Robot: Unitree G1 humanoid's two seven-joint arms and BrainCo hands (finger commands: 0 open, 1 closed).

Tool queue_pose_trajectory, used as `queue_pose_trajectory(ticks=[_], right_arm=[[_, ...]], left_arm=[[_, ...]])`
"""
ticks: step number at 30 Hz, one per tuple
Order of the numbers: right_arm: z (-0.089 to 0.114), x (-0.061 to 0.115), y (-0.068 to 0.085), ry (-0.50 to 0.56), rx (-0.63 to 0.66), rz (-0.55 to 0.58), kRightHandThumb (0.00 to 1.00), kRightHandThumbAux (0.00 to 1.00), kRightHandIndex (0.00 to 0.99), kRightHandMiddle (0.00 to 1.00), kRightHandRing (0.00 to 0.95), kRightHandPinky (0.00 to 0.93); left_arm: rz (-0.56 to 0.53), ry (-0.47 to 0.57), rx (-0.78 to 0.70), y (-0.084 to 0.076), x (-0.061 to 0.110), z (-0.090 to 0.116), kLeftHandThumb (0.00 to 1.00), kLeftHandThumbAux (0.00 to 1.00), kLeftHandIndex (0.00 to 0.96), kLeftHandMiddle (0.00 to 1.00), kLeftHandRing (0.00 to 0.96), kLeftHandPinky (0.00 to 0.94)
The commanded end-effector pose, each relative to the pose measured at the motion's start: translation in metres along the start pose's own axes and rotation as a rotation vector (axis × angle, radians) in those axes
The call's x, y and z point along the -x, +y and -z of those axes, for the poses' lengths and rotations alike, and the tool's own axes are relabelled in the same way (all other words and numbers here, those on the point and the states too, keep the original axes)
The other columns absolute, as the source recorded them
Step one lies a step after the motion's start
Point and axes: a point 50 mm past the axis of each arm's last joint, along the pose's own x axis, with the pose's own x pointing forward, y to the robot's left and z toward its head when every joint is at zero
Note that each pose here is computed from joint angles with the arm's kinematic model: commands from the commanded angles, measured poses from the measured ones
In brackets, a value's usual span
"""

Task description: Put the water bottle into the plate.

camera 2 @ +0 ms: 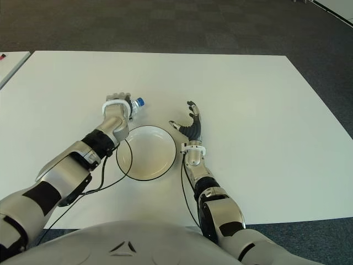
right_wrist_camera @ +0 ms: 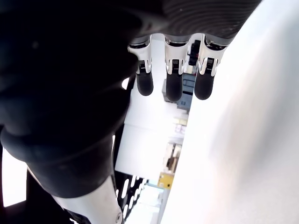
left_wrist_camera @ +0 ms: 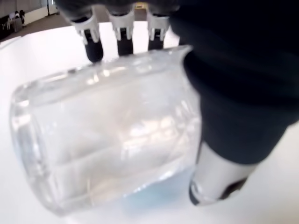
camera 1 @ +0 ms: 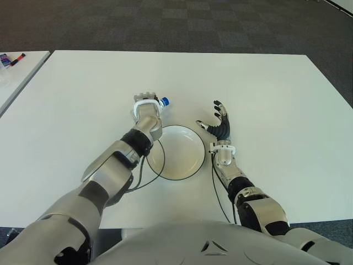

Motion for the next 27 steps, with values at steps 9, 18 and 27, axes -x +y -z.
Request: queue_pose_trajectory(ticks=[9,18,27], right_arm=[[0.021,0.0165,-0.0008,0.114,0.018,-0.009,0.0,0.946,0.152,0.118,0.122,0.174],[0.0205,0.0164,-0.0012,0.108,0.01,-0.004,0.0,0.947,0.154,0.123,0.128,0.178],[0.0195,0.016,-0.0017,0.104,-0.009,0.009,0.0,0.941,0.151,0.123,0.127,0.175]], left_arm=[[-0.142,-0.027,0.1,-0.0096,0.0018,0.0093,0.438,0.736,0.244,0.124,0.103,0.178],[-0.226,-0.058,0.128,-0.0119,0.0022,0.0099,0.707,0.704,0.421,0.217,0.176,0.219],[-0.281,-0.057,0.143,-0.0133,0.0018,0.011,0.72,0.7,0.431,0.258,0.226,0.254]])
